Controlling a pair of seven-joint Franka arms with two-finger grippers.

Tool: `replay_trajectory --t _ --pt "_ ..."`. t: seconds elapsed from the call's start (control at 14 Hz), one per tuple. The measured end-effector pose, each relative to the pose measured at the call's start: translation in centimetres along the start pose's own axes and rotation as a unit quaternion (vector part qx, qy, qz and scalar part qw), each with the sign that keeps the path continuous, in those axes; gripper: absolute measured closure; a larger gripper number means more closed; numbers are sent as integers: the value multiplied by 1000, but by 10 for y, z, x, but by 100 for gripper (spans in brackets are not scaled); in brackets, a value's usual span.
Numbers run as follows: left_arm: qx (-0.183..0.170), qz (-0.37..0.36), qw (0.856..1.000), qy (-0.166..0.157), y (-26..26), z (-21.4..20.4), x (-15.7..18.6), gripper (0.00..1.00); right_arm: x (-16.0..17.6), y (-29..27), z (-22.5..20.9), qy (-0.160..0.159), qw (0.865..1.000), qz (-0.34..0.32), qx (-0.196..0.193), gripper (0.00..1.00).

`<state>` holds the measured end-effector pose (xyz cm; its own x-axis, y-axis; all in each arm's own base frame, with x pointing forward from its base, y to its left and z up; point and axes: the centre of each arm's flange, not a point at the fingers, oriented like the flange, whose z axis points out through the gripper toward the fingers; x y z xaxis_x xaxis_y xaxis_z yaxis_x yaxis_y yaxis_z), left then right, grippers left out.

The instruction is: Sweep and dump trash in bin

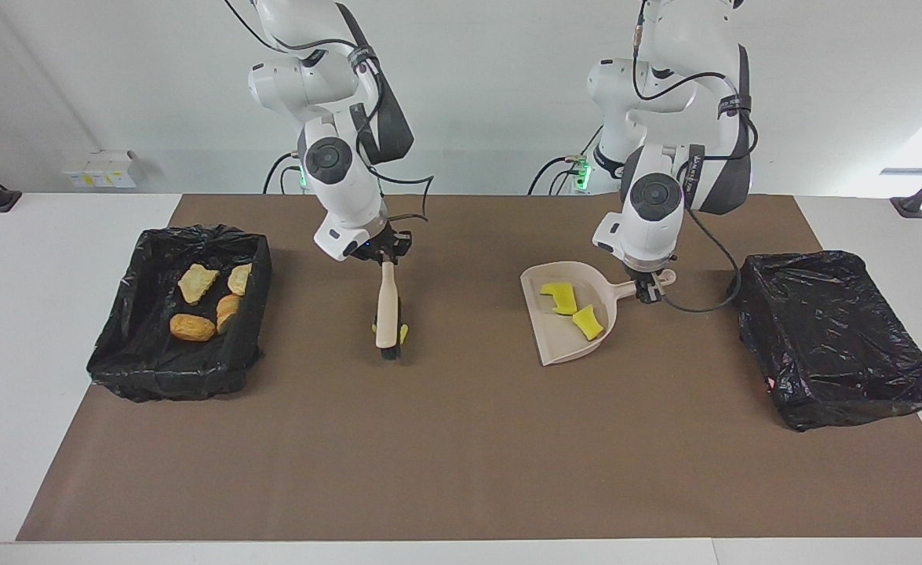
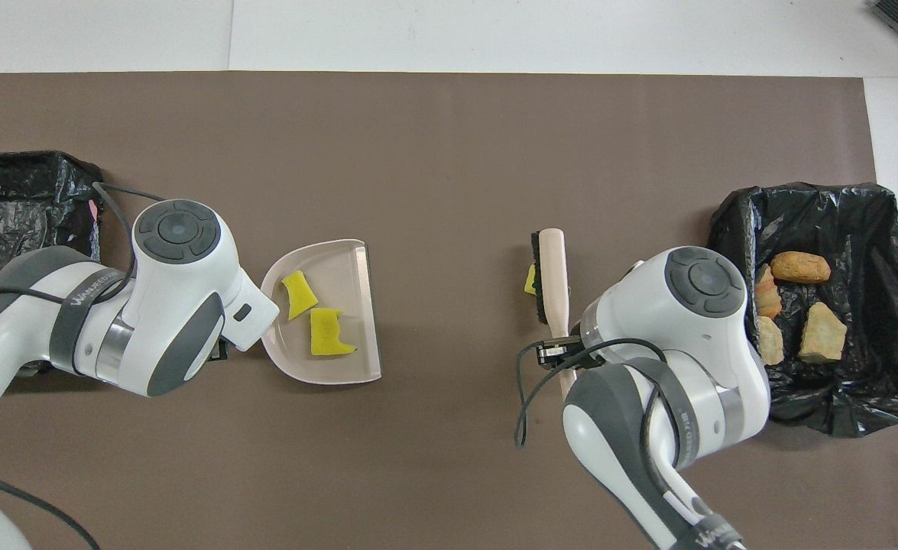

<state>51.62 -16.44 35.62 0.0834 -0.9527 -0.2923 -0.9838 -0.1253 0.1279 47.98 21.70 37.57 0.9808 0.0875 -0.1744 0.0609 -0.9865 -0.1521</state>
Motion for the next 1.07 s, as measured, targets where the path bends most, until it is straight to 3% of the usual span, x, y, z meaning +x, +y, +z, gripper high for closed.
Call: replay_trajectory --t 0.36,0.57,0.86,1.07 --pt "8 -8 1000 -2 12 -8 20 69 -5 -79 24 34 996 -10 83 74" --pt "8 -9 1000 -2 12 -8 21 69 -12 -109 30 34 992 -11 118 74" --pt "9 -10 1000 -2 13 -10 22 69 -33 -161 35 55 987 -26 148 74" --pt "9 -10 1000 -2 13 -9 22 69 -54 -195 62 45 988 -30 144 74"
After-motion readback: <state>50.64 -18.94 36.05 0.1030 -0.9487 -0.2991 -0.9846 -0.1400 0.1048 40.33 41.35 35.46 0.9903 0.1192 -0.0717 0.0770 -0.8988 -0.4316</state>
